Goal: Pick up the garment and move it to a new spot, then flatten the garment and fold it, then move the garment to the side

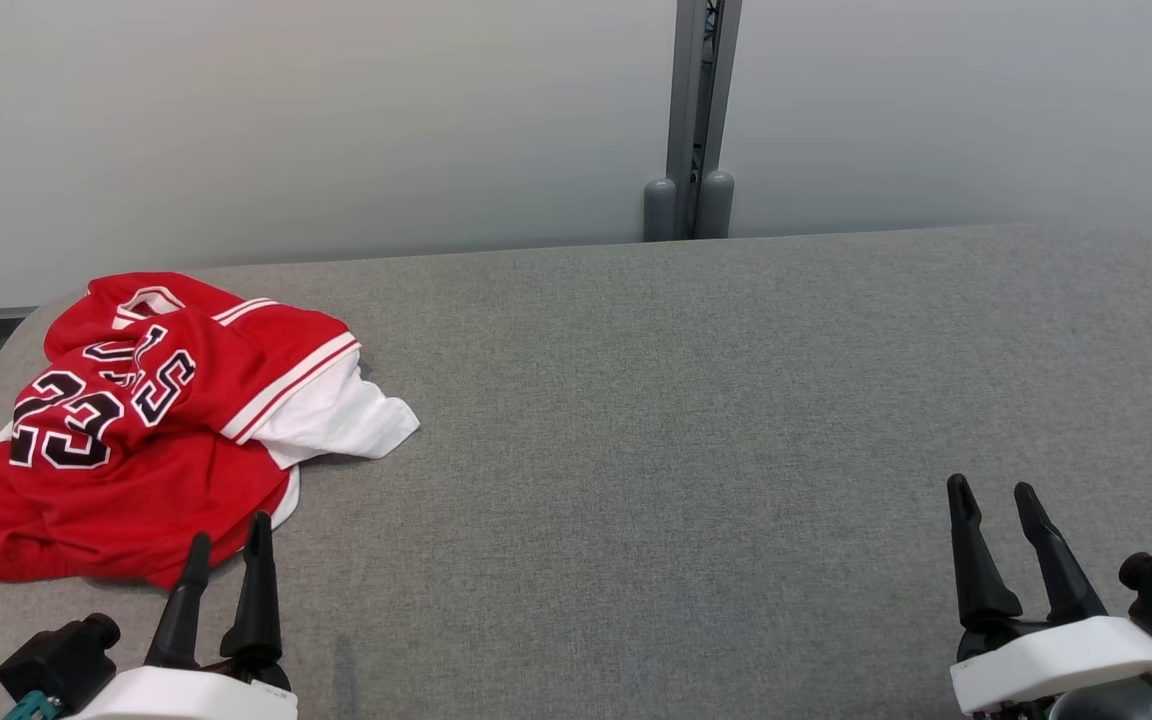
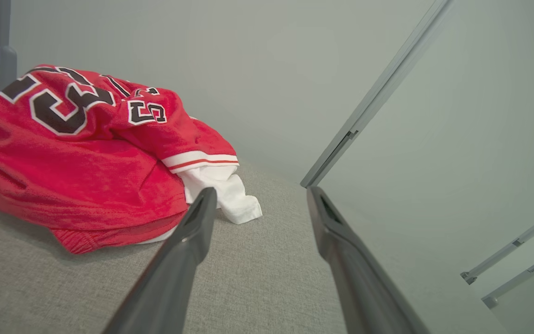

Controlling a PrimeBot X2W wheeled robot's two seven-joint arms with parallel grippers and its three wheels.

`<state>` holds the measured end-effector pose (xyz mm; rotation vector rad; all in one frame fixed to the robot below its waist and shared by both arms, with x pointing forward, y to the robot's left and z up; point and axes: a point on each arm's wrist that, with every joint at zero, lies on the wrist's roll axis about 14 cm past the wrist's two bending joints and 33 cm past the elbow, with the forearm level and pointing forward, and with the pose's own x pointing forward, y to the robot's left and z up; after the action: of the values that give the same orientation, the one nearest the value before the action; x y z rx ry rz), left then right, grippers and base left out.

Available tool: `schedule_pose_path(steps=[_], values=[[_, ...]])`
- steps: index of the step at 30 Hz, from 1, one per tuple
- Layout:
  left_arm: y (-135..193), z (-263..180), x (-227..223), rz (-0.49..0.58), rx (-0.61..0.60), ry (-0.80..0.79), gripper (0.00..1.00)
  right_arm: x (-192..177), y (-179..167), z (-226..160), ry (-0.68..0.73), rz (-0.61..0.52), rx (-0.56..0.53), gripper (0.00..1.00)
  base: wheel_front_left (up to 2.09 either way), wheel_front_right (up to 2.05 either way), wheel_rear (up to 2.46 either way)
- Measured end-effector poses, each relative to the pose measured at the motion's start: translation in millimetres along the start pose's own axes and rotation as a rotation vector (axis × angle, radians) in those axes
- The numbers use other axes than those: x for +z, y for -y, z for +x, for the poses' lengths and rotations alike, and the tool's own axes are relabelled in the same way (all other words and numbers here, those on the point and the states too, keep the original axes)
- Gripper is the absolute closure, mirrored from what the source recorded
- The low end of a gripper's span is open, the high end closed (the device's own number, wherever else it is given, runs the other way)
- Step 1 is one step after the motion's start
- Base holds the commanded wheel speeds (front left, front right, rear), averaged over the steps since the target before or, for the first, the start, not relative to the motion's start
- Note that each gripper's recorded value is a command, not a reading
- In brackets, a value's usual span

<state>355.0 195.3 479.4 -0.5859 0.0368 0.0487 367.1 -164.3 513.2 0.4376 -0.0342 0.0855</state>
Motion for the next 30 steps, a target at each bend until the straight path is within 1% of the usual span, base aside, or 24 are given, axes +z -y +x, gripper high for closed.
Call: schedule_pose_path(steps=[5,18,30], values=[[3,0,2,0.069,-0.017,0.008,0.0,1,-3,-1,0.006,-0.056,0.011,0.0,0.0,0.0,0.0],[4,-4,-2,0.208,-0.045,-0.002,0.0,6,-6,-3,0.032,-0.191,0.03,0.0,0.0,0.0,0.0],[-4,-9,-8,0.295,-0.033,-0.013,0.0,7,-10,-5,0.045,-0.294,0.052,0.0,0.0,0.0,0.0]])
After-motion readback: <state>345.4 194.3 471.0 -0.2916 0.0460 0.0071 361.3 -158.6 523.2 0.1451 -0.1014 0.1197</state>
